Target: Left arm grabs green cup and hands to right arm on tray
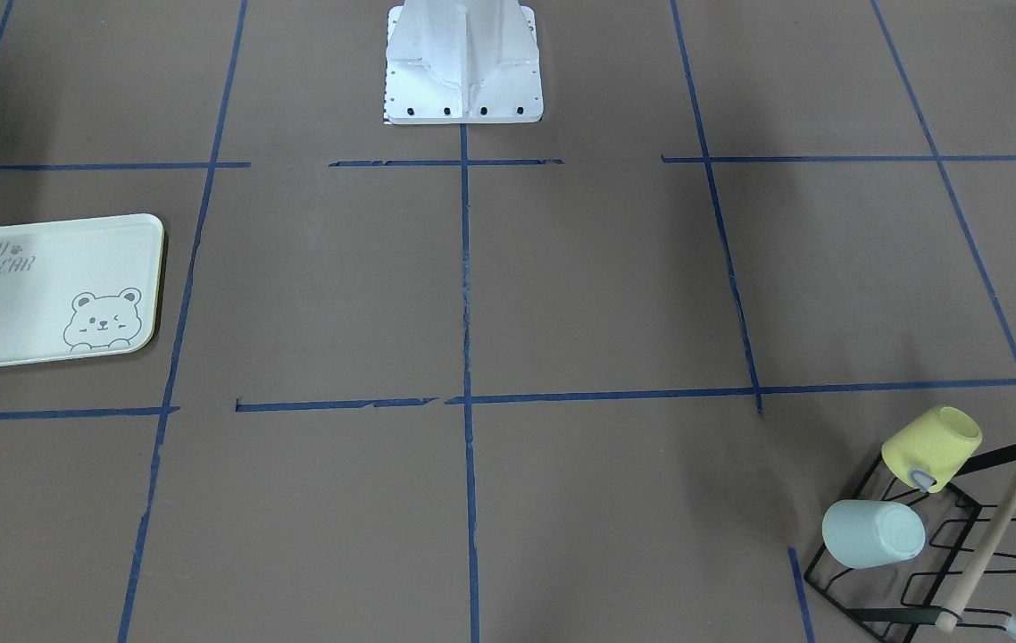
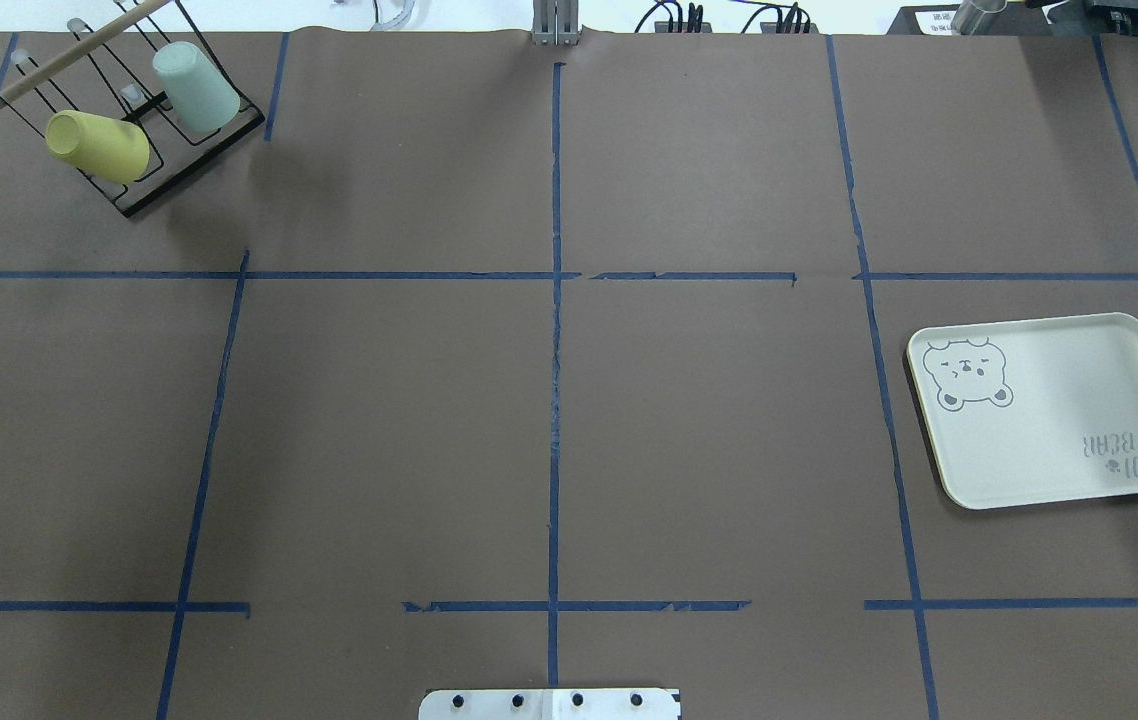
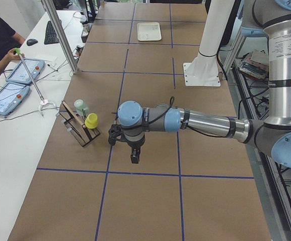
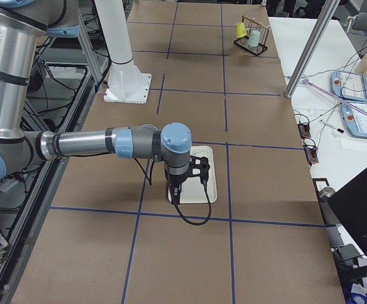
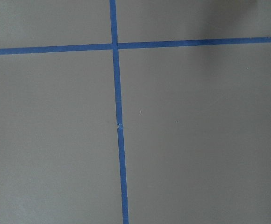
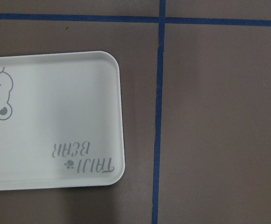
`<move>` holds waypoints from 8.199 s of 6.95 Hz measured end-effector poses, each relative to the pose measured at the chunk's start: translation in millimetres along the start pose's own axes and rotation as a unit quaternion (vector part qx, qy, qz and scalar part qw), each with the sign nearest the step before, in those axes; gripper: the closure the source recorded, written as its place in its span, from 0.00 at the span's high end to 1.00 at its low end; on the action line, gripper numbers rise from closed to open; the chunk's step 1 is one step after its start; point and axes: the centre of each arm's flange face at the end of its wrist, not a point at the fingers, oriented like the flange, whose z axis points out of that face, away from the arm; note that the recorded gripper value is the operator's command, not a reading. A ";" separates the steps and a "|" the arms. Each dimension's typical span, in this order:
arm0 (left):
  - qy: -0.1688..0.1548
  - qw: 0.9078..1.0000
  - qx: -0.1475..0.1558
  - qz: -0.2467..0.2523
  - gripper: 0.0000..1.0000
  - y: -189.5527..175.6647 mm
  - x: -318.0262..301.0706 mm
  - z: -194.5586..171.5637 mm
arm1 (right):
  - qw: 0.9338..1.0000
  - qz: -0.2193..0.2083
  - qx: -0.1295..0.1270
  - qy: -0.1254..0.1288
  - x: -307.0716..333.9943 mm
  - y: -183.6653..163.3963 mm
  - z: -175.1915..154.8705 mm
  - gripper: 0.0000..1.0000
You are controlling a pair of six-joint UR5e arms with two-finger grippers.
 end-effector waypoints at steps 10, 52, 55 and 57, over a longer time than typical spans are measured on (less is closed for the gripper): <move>0.006 0.999 0.025 0.019 1.00 -0.7 21.7 -15.8 | 0.998 -0.002 -0.014 -0.068 -15.3 2.1 10.5 1.00; 0.279 0.938 0.098 -0.180 0.07 -51.1 658.3 46.4 | 0.975 -0.091 0.008 -0.201 -338.3 -131.4 -29.6 1.00; 0.363 0.902 0.077 -0.218 0.08 -39.0 651.0 41.3 | 0.970 -0.054 0.008 -0.237 -419.0 -129.8 -42.1 1.00; 0.407 0.879 0.057 -0.243 0.09 -35.9 635.5 51.0 | 0.954 0.003 0.015 -0.298 -447.7 -120.6 -25.2 1.00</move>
